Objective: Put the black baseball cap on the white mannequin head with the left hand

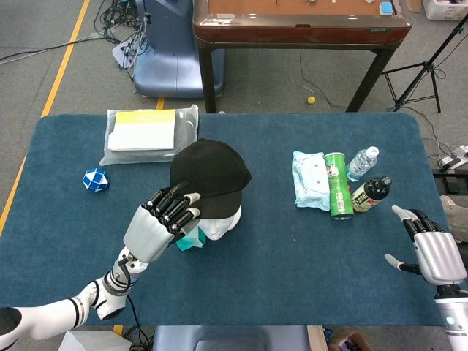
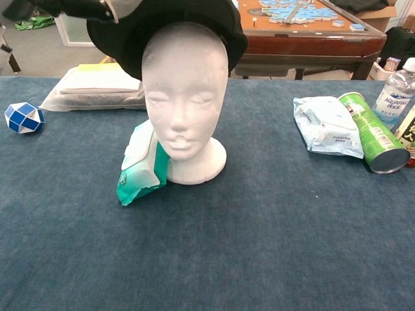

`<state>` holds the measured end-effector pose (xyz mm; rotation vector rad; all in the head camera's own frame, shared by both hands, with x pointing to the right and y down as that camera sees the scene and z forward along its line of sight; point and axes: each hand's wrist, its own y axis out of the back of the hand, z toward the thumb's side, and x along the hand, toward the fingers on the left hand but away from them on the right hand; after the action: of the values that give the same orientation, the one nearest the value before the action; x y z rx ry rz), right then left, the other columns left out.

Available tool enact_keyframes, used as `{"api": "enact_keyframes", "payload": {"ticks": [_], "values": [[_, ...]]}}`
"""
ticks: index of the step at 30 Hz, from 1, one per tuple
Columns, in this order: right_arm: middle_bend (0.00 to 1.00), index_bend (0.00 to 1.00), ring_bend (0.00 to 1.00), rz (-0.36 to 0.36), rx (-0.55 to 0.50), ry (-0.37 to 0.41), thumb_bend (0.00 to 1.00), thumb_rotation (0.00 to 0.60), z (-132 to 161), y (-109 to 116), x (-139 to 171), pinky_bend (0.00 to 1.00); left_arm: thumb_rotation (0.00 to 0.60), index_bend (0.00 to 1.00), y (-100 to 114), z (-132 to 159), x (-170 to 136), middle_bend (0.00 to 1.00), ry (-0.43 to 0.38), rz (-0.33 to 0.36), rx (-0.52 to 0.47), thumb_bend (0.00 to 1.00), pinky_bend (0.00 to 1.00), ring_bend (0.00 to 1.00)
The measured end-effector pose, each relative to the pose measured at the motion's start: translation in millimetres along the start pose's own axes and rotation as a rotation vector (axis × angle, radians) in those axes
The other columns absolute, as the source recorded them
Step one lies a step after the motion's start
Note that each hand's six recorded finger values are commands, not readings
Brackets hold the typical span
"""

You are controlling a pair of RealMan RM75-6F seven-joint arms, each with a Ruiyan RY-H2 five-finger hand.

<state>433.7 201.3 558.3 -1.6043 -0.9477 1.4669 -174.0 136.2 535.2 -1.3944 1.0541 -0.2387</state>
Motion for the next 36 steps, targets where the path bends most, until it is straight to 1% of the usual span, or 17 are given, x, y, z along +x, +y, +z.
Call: {"api": "enact_keyframes", "payload": {"ticks": [6,10,14,21,25,30,32,33,35,36], "values": [[0.23,0.12,0.15,0.000,-0.001,-0.002,0.00,0.600,-1,0,0,0.32,0.600,0.76,-7,19,-17,0.46,-0.086,-0.002,-0.009,0.39,0.48,0.27],[0.23,0.12,0.15,0.000,-0.001,-0.002,0.00,0.600,0,0,0,0.32,0.600,0.75,-13,27,-28,0.46,-0.121,-0.013,-0.002,0.39,0.48,0.27],[0.23,0.12,0.15,0.001,0.000,-0.003,0.00,0.600,-1,0,-1,0.32,0.600,0.75,-18,32,-37,0.46,-0.130,-0.032,-0.002,0.39,0.48,0.27],[0.23,0.12,0.15,0.000,-0.003,-0.003,0.00,0.600,-1,1,-1,0.32,0.600,0.74,-27,32,-51,0.46,-0.116,-0.072,0.018,0.39,0.48,0.27],[0.23,0.12,0.15,0.001,-0.003,-0.004,0.00,0.600,-1,0,-1,0.32,0.600,0.73,-31,33,-62,0.46,-0.128,-0.094,0.031,0.39,0.48,0.27],[0.23,0.12,0.15,0.000,-0.004,-0.005,0.00,0.600,-1,1,-1,0.32,0.600,0.71,-34,39,-78,0.46,-0.133,-0.116,0.016,0.39,0.48,0.27],[0.23,0.12,0.15,0.001,-0.004,-0.005,0.00,0.600,-1,1,-1,0.32,0.600,0.69,-33,40,-81,0.46,-0.133,-0.118,0.011,0.39,0.48,0.27],[0.23,0.12,0.15,0.002,-0.003,-0.005,0.00,0.600,-1,0,-1,0.32,0.600,0.66,-33,40,-83,0.46,-0.132,-0.119,0.010,0.39,0.48,0.27],[0.23,0.12,0.15,0.002,-0.002,-0.004,0.00,0.600,-1,0,-1,0.32,0.600,0.57,-32,40,-85,0.45,-0.124,-0.122,0.013,0.39,0.48,0.27],[0.23,0.12,0.15,0.002,-0.002,-0.004,0.00,0.600,-1,0,-1,0.32,0.600,0.51,-32,39,-85,0.44,-0.119,-0.125,0.011,0.39,0.47,0.27]]}}
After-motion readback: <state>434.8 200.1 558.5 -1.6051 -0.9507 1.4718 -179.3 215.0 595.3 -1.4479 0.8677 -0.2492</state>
